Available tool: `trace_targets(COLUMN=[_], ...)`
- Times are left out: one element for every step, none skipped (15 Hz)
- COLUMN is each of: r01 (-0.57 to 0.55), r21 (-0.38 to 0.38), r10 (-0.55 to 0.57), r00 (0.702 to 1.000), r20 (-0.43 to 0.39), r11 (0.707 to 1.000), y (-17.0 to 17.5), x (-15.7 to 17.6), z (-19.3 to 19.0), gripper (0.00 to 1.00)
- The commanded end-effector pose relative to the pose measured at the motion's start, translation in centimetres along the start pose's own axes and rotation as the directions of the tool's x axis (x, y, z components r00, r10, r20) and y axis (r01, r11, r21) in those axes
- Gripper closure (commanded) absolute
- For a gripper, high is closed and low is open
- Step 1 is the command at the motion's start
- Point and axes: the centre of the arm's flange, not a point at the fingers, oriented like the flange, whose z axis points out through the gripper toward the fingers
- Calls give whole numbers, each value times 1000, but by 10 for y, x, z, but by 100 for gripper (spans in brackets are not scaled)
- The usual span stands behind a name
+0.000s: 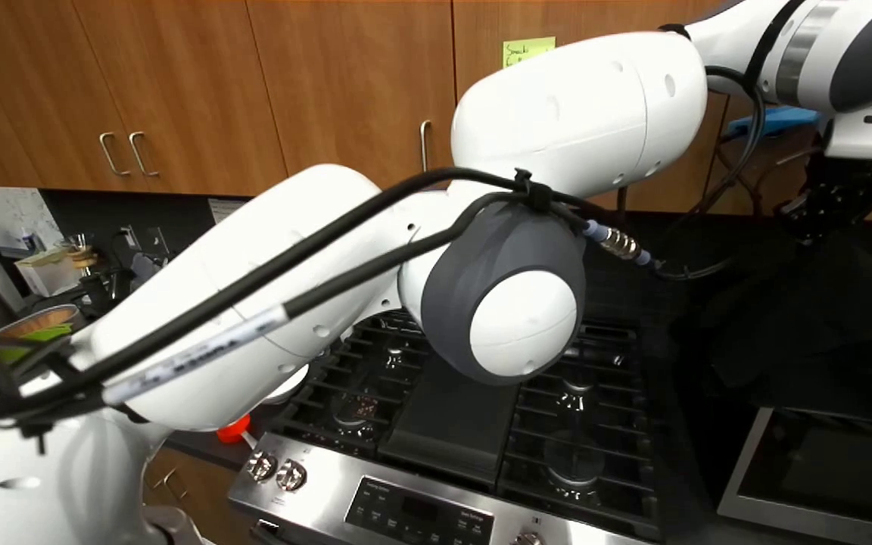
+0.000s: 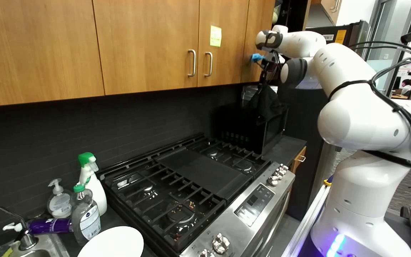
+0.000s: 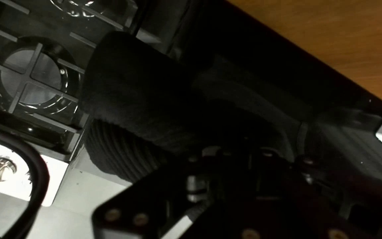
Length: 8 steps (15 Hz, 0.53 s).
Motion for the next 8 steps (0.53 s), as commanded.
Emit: trace_targets(r01=[-49,-65,-80,-91,-98,-101,-99,-103], r21=[-5,-36,-52,-56,-50,-47,-56,-53], r10=[49,67,82,91,97,99,95,98], r00=[997,996,996,996,995,994,993,991], r20=[53,54,35,1,-27,-49,-66,-89], r11=[999,997,995,994,994,994,994,993], y=[-6,1,11,24,33,40,44,46], x=[-8,-5,-2,1,4,6,8,10], z=[11,21,26,29,32,35,37,39], gripper=[98,98,98,98,98,98,98,98])
